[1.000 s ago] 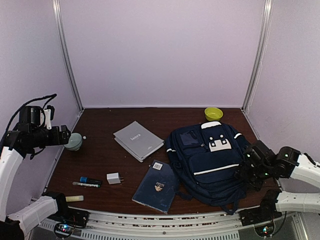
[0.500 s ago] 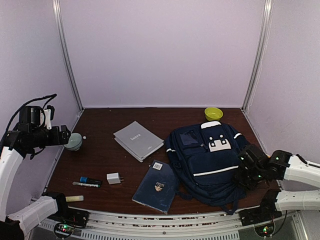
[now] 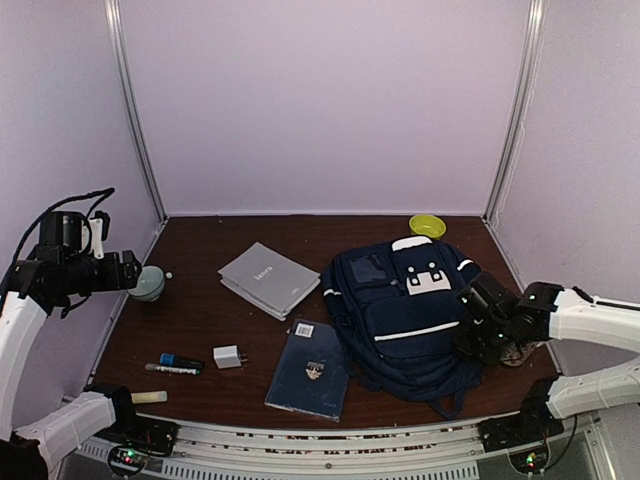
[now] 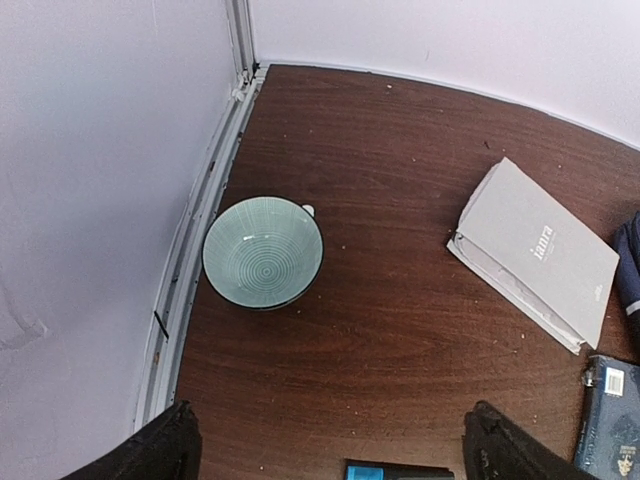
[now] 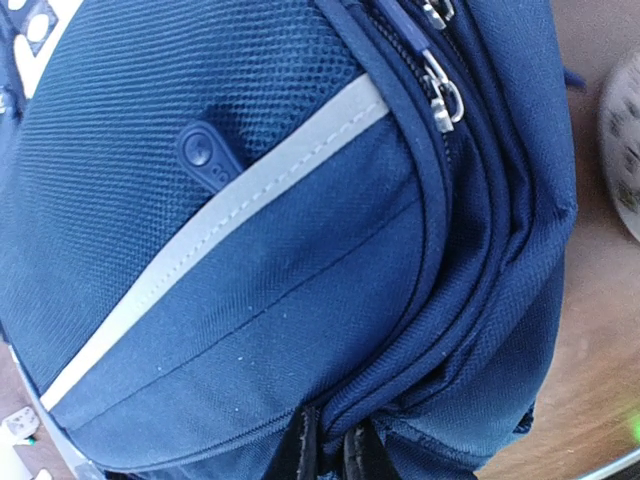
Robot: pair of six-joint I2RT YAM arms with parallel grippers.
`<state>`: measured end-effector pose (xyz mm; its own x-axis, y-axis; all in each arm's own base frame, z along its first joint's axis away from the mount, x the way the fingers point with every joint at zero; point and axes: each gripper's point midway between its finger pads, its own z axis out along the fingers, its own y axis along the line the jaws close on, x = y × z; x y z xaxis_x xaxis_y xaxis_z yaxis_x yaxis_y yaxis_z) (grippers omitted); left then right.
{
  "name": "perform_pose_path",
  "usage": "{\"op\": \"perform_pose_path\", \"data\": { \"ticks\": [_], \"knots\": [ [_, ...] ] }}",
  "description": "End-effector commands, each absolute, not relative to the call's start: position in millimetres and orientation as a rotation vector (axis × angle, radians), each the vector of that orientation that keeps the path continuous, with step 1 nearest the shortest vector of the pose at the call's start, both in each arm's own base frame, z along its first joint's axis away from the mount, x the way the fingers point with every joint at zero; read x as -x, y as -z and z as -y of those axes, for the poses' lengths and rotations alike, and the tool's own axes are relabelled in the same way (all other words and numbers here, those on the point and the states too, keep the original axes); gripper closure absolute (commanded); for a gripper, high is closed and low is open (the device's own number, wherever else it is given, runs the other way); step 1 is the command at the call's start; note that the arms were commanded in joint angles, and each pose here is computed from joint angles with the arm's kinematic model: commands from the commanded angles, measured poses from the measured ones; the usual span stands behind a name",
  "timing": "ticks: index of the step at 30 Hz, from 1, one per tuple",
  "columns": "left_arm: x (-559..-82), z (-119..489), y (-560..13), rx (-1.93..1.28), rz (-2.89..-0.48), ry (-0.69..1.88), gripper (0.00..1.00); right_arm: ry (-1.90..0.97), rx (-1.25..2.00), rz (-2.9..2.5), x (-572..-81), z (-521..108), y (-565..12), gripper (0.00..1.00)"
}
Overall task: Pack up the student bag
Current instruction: Move the student bag to the center of the board.
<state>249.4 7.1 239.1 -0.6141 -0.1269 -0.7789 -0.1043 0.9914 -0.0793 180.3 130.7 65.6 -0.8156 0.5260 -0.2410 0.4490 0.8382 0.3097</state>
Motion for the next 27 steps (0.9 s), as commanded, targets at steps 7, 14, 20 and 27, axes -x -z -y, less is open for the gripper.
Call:
{"op": "perform_pose_path", "data": {
  "ticks": [7, 14, 20, 27],
  "knots": [
    [-254, -9, -251, 0.176, -2.198, 0.037, 0.07, -0.57, -0.553, -2.619, -226, -187, -104, 0.92],
    [-255, -8, -250, 0.171, -2.202, 0.041, 0.08, -0.548, -0.567, -2.604, -218, -173, -101, 0.92],
    [-256, -12, -258, 0.179, -2.158, 0.017, 0.05, -0.591, -0.561, -2.587, -217, -175, -106, 0.96],
    [-261, 14, -269, 0.154, -2.097, 0.221, 0.02, -0.807, -0.548, -2.565, -217, -203, -109, 1.0]
  ]
}}
